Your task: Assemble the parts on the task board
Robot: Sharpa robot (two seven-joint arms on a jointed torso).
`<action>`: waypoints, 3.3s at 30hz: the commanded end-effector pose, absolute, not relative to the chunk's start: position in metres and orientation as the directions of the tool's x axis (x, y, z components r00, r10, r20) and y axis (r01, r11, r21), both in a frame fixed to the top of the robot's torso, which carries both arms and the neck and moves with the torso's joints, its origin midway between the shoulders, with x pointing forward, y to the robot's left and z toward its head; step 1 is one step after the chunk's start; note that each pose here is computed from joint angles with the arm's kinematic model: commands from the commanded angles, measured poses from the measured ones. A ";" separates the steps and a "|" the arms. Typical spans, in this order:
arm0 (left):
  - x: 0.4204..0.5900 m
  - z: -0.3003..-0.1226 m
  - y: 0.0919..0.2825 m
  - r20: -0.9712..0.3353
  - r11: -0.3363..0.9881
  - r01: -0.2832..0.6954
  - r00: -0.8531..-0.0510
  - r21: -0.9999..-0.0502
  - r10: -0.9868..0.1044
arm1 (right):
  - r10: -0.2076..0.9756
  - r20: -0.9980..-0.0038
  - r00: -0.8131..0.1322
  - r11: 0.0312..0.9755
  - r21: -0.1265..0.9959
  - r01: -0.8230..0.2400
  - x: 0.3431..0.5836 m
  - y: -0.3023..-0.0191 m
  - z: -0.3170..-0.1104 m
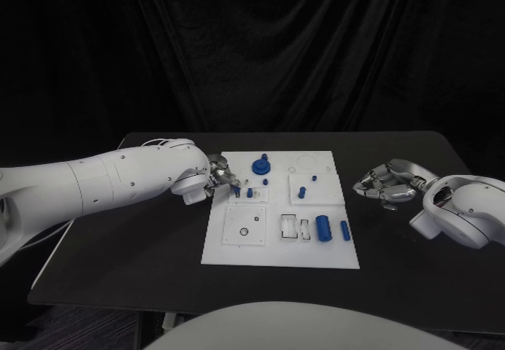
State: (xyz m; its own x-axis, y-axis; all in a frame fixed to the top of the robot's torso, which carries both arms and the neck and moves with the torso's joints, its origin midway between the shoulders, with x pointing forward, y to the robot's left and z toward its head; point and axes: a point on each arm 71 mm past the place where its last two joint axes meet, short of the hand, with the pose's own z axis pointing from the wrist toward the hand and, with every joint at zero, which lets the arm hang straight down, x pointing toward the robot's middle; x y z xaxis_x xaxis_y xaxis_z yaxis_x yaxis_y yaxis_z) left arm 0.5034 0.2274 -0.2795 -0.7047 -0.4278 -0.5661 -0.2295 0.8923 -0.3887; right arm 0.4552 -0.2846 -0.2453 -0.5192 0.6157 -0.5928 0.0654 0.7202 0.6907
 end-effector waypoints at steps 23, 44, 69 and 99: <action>0.494 -0.289 0.233 -0.536 0.904 -0.226 -0.743 -0.364 -0.402 | 0.608 -0.584 -0.538 0.729 0.679 0.087 0.454 -0.286 -0.249; 0.493 -0.294 0.229 -0.538 0.895 -0.213 -0.736 -0.392 -0.411 | 0.601 -0.576 -0.555 0.735 0.671 0.099 0.454 -0.285 -0.252; 0.492 -0.299 0.236 -0.514 0.911 -0.239 -0.764 -0.336 -0.390 | 0.590 -0.565 -0.577 0.744 0.659 0.116 0.453 -0.286 -0.254; 0.497 -0.292 0.233 -0.590 0.898 -0.120 -0.716 -0.424 -0.374 | 0.597 -0.570 -0.565 0.738 0.666 0.107 0.452 -0.287 -0.253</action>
